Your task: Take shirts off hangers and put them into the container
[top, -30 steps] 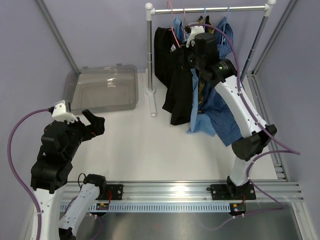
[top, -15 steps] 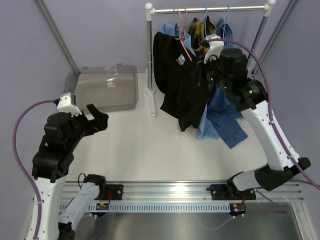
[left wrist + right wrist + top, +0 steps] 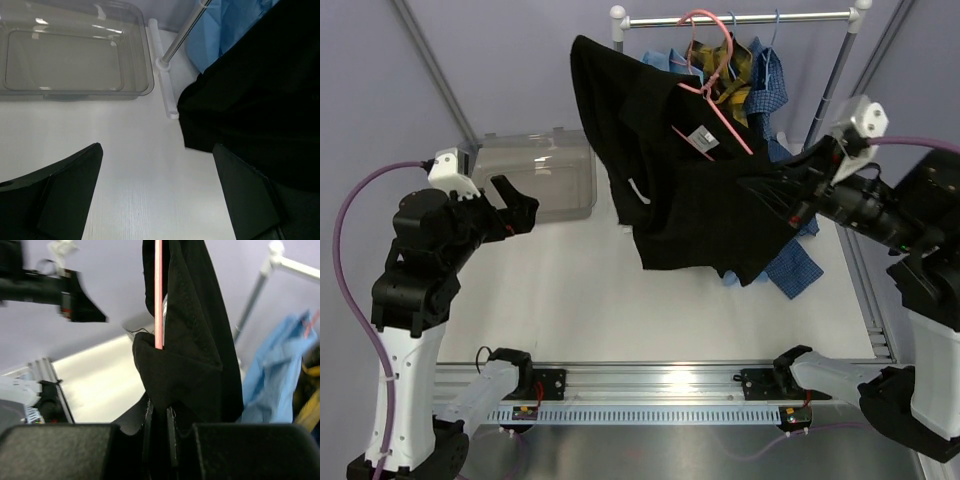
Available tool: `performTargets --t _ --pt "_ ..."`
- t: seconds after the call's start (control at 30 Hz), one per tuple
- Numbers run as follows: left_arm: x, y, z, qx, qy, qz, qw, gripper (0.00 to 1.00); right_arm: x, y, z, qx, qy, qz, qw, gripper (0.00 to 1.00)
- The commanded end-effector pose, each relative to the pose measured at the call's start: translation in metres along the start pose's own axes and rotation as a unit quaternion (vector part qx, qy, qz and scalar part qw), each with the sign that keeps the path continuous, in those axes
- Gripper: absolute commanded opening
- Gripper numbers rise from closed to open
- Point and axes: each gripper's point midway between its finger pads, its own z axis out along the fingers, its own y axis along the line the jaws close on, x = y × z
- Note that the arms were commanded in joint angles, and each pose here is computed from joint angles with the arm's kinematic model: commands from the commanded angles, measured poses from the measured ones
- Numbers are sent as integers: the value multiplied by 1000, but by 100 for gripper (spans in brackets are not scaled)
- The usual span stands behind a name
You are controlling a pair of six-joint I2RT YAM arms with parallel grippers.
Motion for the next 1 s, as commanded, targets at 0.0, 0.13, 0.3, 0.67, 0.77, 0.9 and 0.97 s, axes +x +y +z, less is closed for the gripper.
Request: performTargets --t 0.0,0.13,0.3,0.67,0.77,0.9,0.97 --pt "-38 -26 -18 52 -51 18 997 99 -31 39 -4 -106 -52 -23 993 0" --pt "-62 -39 -36 73 -84 25 993 99 -8 37 19 -137 -20 10 990 0" --pt "-77 -63 -46 125 -92 16 988 99 63 24 62 -146 34 59 987 0" --pt "-76 -111 -21 212 -55 -24 975 97 152 18 116 -119 124 101 980 0" --pt "-70 -127 -2 214 -41 -17 976 96 159 20 122 -119 132 103 979 0" --pt "-62 -164 21 223 -31 29 974 95 165 22 129 -122 139 107 977 0" --pt "-67 -166 28 204 -45 39 977 94 166 22 130 -120 141 107 977 0"
